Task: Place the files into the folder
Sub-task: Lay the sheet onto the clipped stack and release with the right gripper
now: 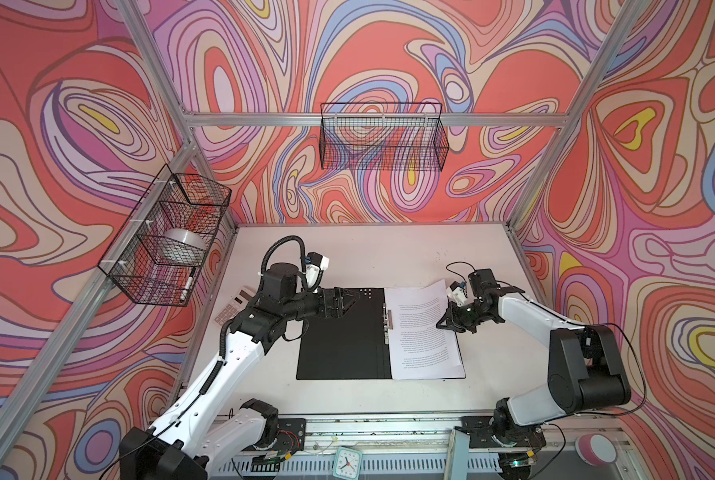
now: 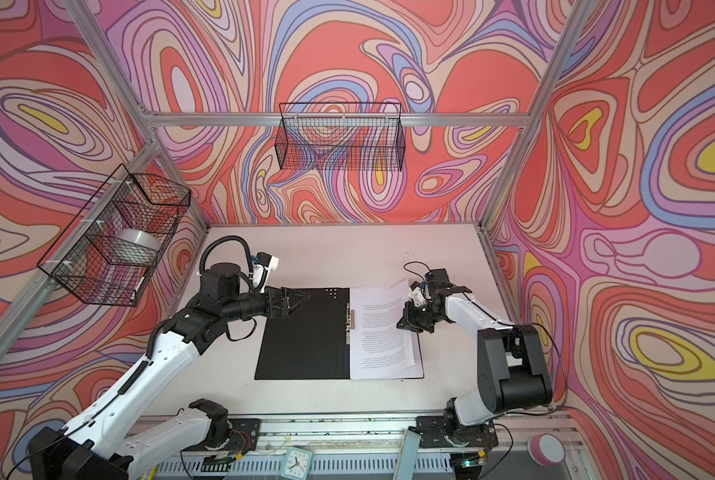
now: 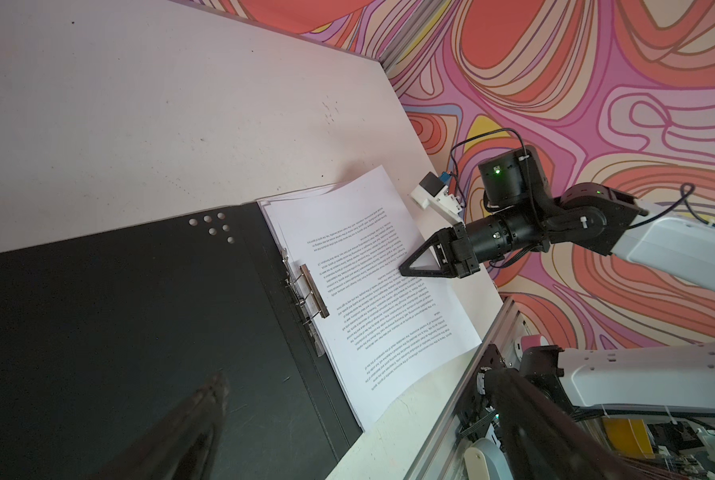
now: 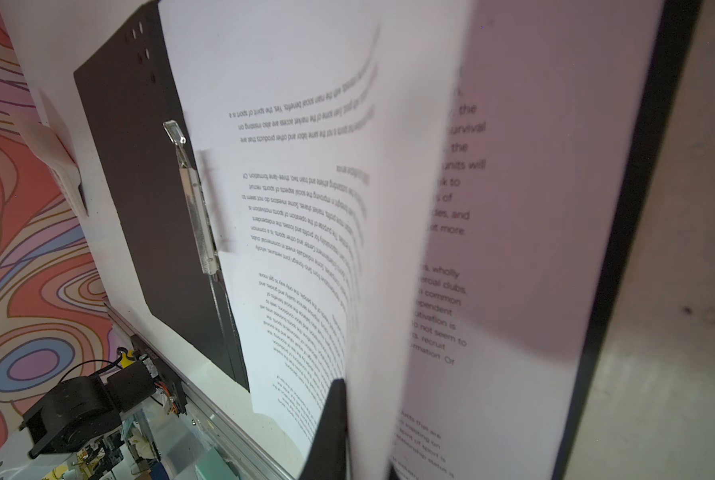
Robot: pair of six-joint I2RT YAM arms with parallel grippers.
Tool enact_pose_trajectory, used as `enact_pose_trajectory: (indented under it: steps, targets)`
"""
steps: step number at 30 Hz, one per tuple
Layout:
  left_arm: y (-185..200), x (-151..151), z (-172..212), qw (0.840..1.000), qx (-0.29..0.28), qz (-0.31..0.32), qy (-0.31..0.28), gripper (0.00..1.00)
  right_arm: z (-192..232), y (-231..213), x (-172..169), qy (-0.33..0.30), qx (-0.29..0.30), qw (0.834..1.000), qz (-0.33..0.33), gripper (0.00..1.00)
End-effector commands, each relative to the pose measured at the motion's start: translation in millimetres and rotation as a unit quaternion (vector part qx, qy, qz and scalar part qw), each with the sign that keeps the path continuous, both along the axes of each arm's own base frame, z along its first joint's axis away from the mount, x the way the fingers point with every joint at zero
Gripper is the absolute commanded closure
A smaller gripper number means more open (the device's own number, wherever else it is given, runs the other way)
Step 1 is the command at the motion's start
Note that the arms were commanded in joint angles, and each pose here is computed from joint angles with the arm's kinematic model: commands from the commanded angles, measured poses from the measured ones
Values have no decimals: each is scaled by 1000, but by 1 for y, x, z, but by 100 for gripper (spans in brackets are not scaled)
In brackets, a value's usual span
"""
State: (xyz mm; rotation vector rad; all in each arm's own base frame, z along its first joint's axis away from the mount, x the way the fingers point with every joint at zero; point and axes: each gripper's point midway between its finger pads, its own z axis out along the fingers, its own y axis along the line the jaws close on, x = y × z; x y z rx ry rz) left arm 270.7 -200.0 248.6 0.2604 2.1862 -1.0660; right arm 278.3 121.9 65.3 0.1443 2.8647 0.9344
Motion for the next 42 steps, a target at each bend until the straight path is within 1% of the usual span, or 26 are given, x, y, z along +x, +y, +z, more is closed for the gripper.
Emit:
enact_pose_trajectory:
  steps: [1, 12, 26, 40, 42]
  targets:
    - [-1, 0, 1, 1000, -5, -5, -3, 0, -3, 1, -4, 5, -2, 1000, 15, 100]
    - [-1, 1, 0, 1000, -4, -5, -1, 0, -4, 3, -1, -1, 4, 1000, 26, 100]
    - [-2, 1, -2, 1000, -4, -5, 3, 0, -9, 10, 1, 2, 20, 1000, 19, 100]
    - [-2, 0, 0, 1000, -6, -6, 1, 0, -10, 8, 2, 6, 11, 1000, 16, 100]
    - [-2, 0, 0, 1000, -6, -6, 2, 0, -10, 8, 2, 5, 10, 1000, 16, 95]
